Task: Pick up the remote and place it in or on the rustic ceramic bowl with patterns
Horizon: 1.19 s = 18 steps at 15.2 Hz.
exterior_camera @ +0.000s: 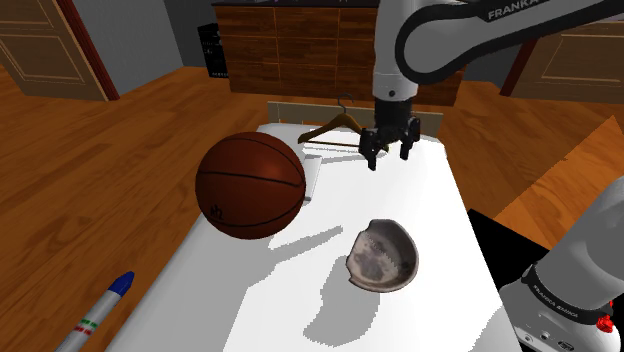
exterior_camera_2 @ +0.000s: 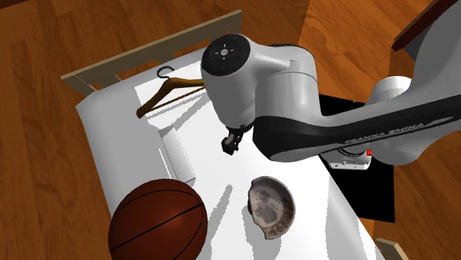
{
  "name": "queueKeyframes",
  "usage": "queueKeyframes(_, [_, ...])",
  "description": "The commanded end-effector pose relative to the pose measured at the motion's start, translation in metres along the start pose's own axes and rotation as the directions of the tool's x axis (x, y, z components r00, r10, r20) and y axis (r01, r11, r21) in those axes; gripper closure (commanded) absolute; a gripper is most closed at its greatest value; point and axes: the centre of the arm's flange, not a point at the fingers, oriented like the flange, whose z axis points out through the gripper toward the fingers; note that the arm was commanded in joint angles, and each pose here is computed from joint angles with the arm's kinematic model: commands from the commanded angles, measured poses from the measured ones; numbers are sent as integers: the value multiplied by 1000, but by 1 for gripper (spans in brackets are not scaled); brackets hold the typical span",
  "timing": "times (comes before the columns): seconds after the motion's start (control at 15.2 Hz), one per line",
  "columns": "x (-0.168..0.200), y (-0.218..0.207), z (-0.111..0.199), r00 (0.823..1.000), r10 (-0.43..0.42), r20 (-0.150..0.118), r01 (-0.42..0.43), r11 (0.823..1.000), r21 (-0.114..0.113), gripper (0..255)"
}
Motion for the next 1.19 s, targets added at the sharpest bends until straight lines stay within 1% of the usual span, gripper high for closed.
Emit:
queueKeyframes(0.0, [19, -20, 7, 999, 49, -13, -48, 999, 12, 0])
queueKeyframes(0.2, [43, -46, 17, 993, 117, -30, -116, 993, 28, 0])
queueKeyframes(0.46, [77, -77, 29, 977, 207, -52, -204, 978, 51, 0])
queueKeyframes(0.73, [115, -105, 40, 953, 296, -71, -291, 954, 75, 0])
queueKeyframes(0.99, [155, -130, 49, 920, 382, -88, -374, 922, 101, 0])
queueKeyframes(1.06, [160, -133, 50, 915, 393, -89, -384, 917, 105, 0])
queueKeyframes(1.12, [161, -133, 55, 915, 393, -89, -384, 917, 105, 0])
